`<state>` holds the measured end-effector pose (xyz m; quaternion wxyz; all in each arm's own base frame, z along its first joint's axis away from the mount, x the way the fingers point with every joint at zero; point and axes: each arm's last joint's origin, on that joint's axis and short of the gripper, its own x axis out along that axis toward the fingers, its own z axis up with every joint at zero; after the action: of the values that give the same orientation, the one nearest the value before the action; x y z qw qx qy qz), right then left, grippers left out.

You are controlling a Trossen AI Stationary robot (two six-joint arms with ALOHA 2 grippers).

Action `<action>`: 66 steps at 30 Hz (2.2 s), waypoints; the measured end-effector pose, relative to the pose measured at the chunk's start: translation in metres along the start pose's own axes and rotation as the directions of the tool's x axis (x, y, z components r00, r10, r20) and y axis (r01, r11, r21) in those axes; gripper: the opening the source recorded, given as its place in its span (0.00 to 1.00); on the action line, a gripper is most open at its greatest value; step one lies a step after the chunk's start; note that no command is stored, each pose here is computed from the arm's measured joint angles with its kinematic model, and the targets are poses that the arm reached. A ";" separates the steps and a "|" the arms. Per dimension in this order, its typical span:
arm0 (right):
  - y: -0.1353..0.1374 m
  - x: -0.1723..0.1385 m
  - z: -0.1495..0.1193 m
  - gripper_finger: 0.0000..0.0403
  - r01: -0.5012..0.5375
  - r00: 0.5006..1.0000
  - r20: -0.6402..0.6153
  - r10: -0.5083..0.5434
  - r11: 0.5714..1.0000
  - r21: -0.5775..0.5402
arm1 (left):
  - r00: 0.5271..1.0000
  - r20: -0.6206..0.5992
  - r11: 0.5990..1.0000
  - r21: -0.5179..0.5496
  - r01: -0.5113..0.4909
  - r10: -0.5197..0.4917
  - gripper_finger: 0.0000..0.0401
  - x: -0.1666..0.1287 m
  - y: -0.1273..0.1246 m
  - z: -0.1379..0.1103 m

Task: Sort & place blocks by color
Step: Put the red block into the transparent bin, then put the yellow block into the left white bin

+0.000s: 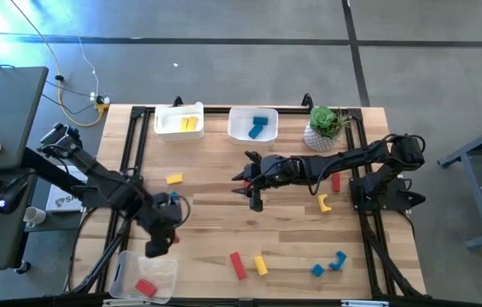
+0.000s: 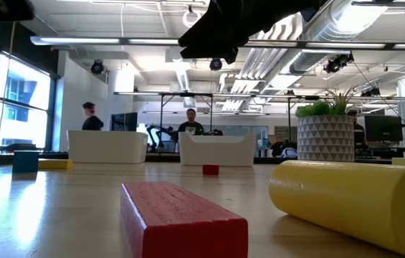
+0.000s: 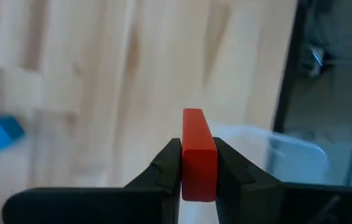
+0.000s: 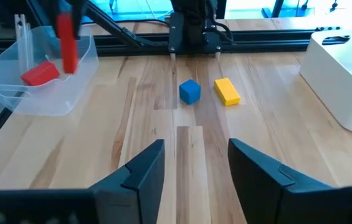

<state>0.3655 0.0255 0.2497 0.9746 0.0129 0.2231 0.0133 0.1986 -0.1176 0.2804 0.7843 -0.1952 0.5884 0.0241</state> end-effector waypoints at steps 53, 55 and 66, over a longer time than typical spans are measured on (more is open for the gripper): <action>-0.021 -0.001 -0.002 0.40 0.244 0.969 -0.017 -0.245 0.969 -0.037 | 0.946 -0.321 0.969 -0.243 -0.045 -0.036 0.37 0.059 -0.053 -0.076; -0.021 -0.001 -0.002 0.40 0.244 0.969 -0.018 -0.245 0.969 -0.035 | 0.949 -0.314 0.974 -0.223 -0.032 -0.041 0.37 0.057 -0.053 -0.075; -0.014 -0.001 -0.017 0.40 0.095 0.981 -0.184 -0.059 0.976 0.194 | 0.976 -0.208 0.981 -0.190 0.032 -0.072 0.33 0.042 -0.044 -0.061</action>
<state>0.3569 0.0113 0.2342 0.9443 0.1020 0.3094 -0.0461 0.1675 -0.1864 0.2396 0.6953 -0.2843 0.6591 0.0371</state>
